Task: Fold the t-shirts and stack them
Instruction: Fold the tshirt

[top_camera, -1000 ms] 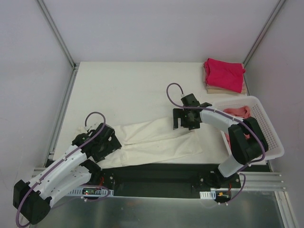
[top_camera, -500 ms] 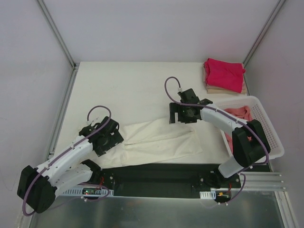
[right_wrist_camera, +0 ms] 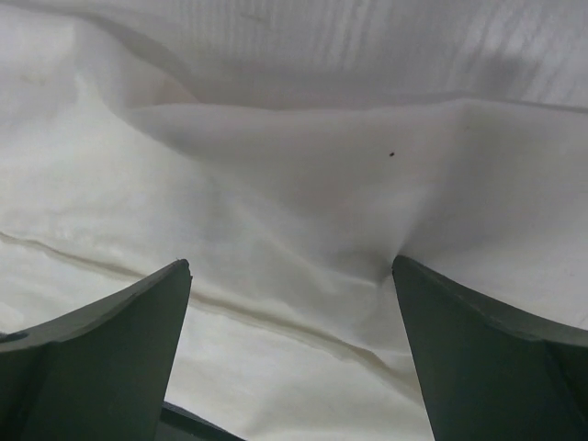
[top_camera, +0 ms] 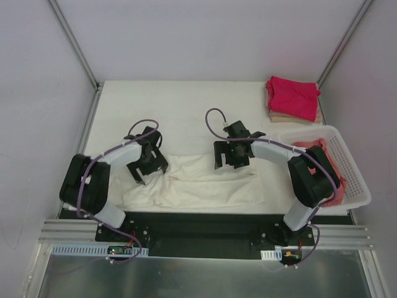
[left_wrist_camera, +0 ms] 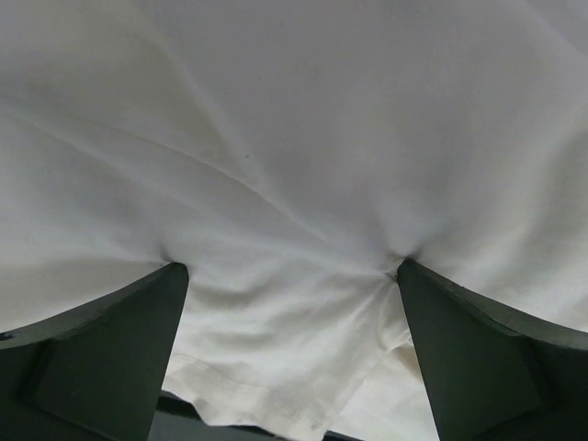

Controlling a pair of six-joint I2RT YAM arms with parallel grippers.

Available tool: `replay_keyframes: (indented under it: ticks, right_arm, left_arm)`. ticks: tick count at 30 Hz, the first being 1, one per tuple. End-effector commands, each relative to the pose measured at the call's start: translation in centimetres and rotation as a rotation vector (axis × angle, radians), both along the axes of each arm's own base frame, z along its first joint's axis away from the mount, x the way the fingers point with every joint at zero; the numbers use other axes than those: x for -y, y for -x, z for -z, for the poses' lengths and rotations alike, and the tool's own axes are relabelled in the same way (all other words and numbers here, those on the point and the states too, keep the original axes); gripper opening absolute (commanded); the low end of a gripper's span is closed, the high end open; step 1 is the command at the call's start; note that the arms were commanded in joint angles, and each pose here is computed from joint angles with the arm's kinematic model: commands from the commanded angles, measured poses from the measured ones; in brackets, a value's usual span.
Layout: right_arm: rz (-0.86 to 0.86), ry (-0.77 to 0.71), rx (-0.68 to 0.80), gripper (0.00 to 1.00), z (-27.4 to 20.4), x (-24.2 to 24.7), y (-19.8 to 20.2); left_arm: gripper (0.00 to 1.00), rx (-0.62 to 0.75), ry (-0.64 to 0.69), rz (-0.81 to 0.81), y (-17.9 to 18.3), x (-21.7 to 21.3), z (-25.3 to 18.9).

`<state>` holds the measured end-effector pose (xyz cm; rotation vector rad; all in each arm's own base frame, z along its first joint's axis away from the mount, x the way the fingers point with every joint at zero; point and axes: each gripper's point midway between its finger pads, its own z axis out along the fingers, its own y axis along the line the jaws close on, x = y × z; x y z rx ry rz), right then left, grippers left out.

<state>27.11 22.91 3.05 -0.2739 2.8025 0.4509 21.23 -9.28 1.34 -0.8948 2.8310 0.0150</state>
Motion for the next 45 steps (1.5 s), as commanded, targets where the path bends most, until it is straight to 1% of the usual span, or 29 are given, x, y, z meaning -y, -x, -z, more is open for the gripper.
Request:
replay_keyframes:
  ticks: [1,2,3,4,5,6,7,9,10,11,12,15,17,18,19,22,24,29,30,32,33,35,36,38,39,41,42,44,45]
  right_arm:
    - [0.045,0.043,0.003,0.97,-0.1,2.5,1.8]
    - [0.063,0.060,0.000,0.97,0.1,3.0,2.1]
    - [0.070,0.080,-0.037,0.97,1.1,3.9,3.6]
    - [0.069,0.068,-0.045,0.97,1.1,4.0,4.4]
    - [0.070,0.059,-0.063,0.97,1.5,4.2,5.2]
    - [0.073,0.066,-0.094,0.97,2.1,4.8,7.0]
    - [0.067,0.065,-0.099,0.97,2.1,4.9,7.8]
    - [0.020,0.053,-0.087,0.97,1.6,4.3,9.7]
    - [-0.011,0.049,-0.092,0.97,1.6,4.1,10.8]
    - [-0.076,0.034,-0.100,0.97,1.2,3.0,12.3]
    - [-0.103,0.011,-0.089,0.97,0.6,2.4,12.8]
    - [-0.187,-0.048,-0.071,0.97,-1.0,0.2,14.1]
    - [-0.215,-0.071,-0.052,0.97,-2.0,-0.7,14.0]
    - [-0.217,-0.077,-0.038,0.97,-2.4,-0.8,13.8]
    - [-0.228,-0.060,-0.033,0.97,-2.5,-0.5,13.8]
    - [-0.208,-0.025,0.032,0.97,-3.9,-0.1,12.4]
    - [-0.194,-0.022,0.071,0.97,-4.9,-0.1,11.7]
    - [-0.111,-0.025,0.122,0.97,-5.9,0.7,11.0]
    - [-0.086,-0.045,0.131,0.97,-6.2,1.0,11.2]
    - [-0.031,-0.024,0.187,0.97,-6.2,2.3,10.6]
    - [-0.005,-0.056,0.214,0.97,-7.1,2.6,10.5]
    - [0.025,-0.060,0.218,0.97,-6.8,3.7,10.9]
    - [0.033,-0.054,0.211,0.97,-6.6,4.1,11.1]
    - [0.050,-0.049,0.183,0.97,-6.0,4.7,11.6]
    - [0.063,-0.047,0.178,0.97,-5.8,4.9,11.7]
    - [0.108,-0.046,0.149,0.97,-5.2,5.5,11.9]
    - [0.122,-0.057,0.152,0.97,-5.2,5.6,11.8]
    - [0.171,-0.080,0.164,0.97,-5.1,5.9,11.7]
    - [0.184,-0.081,0.168,0.97,-4.9,6.2,11.8]
  left_arm:
    - [0.99,0.140,0.084,0.107,-11.8,4.7,1.6]
    - [0.99,0.125,0.158,0.151,-13.2,6.7,1.6]
    - [0.99,0.124,0.209,0.185,-14.8,8.2,1.7]
    - [0.99,0.156,0.266,0.228,-18.4,10.5,1.6]
    - [0.99,0.174,0.301,0.254,-20.0,12.1,1.3]
    - [0.99,0.181,0.352,0.282,-21.1,13.8,0.8]
    - [0.99,0.238,0.383,0.312,-24.0,15.7,-0.2]
    - [0.99,0.289,0.427,0.370,-26.0,18.5,-1.4]
    - [0.99,0.348,0.450,0.409,-28.4,20.2,-2.3]
    - [0.99,0.372,0.476,0.429,-29.4,21.3,-2.7]
    - [0.99,0.419,0.529,0.464,-31.3,23.3,-3.4]
    - [0.99,0.491,0.603,0.478,-34.6,25.7,-3.4]
    - [0.99,0.549,0.641,0.498,-35.8,26.6,-3.8]
    - [0.99,0.549,0.649,0.487,-35.9,26.6,-3.3]
    - [0.99,0.596,0.654,0.498,-36.6,26.8,-3.9]
    - [0.99,0.632,0.619,0.512,-36.8,26.2,-4.4]
    - [0.99,0.670,0.566,0.519,-37.4,25.5,-5.3]
    - [1.00,0.718,0.479,0.429,-39.2,22.5,-6.9]
    - [0.99,0.742,0.458,0.414,-39.7,21.9,-8.0]
    - [0.99,0.767,0.447,0.399,-40.2,21.1,-9.3]
    - [0.99,0.802,0.447,0.410,-40.2,21.1,-11.4]
    - [0.99,0.847,0.452,0.428,-40.3,21.1,-13.9]
    - [0.99,0.892,0.467,0.458,-39.9,21.4,-17.0]
    - [0.99,0.934,0.480,0.485,-39.1,21.6,-20.1]
    - [0.99,0.975,0.485,0.508,-38.2,21.4,-23.2]
    - [0.99,0.984,0.508,0.540,-36.4,21.6,-25.6]
    - [0.99,0.991,0.513,0.564,-34.4,21.1,-27.6]
    - [0.99,0.957,0.527,0.611,-31.0,21.1,-28.5]
    - [0.99,0.922,0.512,0.629,-27.7,20.1,-28.4]
